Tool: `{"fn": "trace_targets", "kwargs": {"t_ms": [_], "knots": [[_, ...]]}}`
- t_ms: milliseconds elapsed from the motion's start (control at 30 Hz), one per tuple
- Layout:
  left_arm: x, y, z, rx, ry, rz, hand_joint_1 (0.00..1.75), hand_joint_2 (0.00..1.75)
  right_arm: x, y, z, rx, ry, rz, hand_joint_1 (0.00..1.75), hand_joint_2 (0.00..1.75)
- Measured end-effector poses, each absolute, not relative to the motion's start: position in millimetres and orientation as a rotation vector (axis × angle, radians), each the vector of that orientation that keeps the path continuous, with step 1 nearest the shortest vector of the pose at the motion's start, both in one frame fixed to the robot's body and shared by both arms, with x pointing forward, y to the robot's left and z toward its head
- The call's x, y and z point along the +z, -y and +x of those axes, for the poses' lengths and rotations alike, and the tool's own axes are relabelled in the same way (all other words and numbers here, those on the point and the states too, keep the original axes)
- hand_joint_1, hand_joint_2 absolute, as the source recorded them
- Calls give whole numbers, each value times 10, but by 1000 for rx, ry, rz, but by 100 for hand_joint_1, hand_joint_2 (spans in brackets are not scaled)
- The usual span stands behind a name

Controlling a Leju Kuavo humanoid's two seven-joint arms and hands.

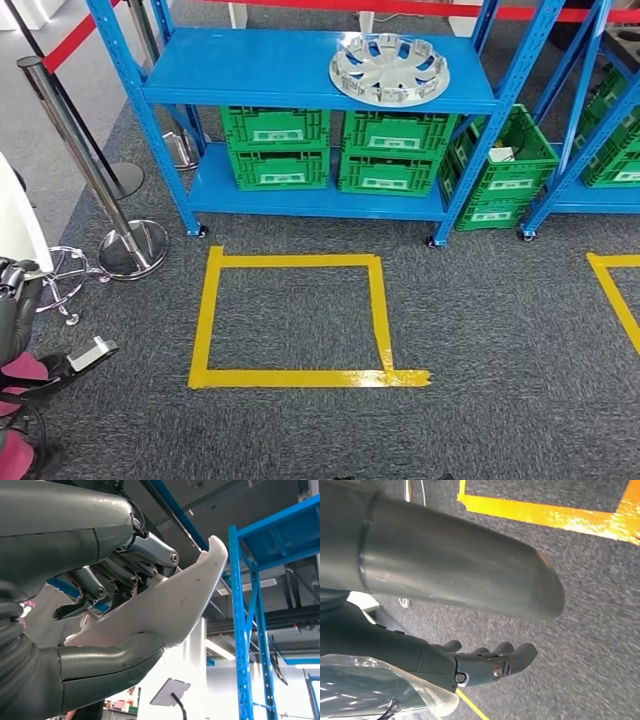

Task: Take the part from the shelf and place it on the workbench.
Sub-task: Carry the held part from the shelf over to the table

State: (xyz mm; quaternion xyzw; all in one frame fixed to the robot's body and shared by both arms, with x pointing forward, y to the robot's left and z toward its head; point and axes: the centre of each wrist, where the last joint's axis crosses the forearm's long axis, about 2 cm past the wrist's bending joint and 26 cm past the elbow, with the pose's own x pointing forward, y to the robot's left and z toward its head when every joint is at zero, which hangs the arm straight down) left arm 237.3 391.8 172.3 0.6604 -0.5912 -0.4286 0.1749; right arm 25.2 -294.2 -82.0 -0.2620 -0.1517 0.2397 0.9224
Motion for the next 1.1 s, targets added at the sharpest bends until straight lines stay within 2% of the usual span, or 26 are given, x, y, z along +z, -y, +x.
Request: {"fn": "trace_targets", "kwargs": {"t_ms": [1100], "knots": [[1860,-3996,2371,-1145,1714,1754,175,175,-855,2858,355,495,370,-507,0,0]]}}
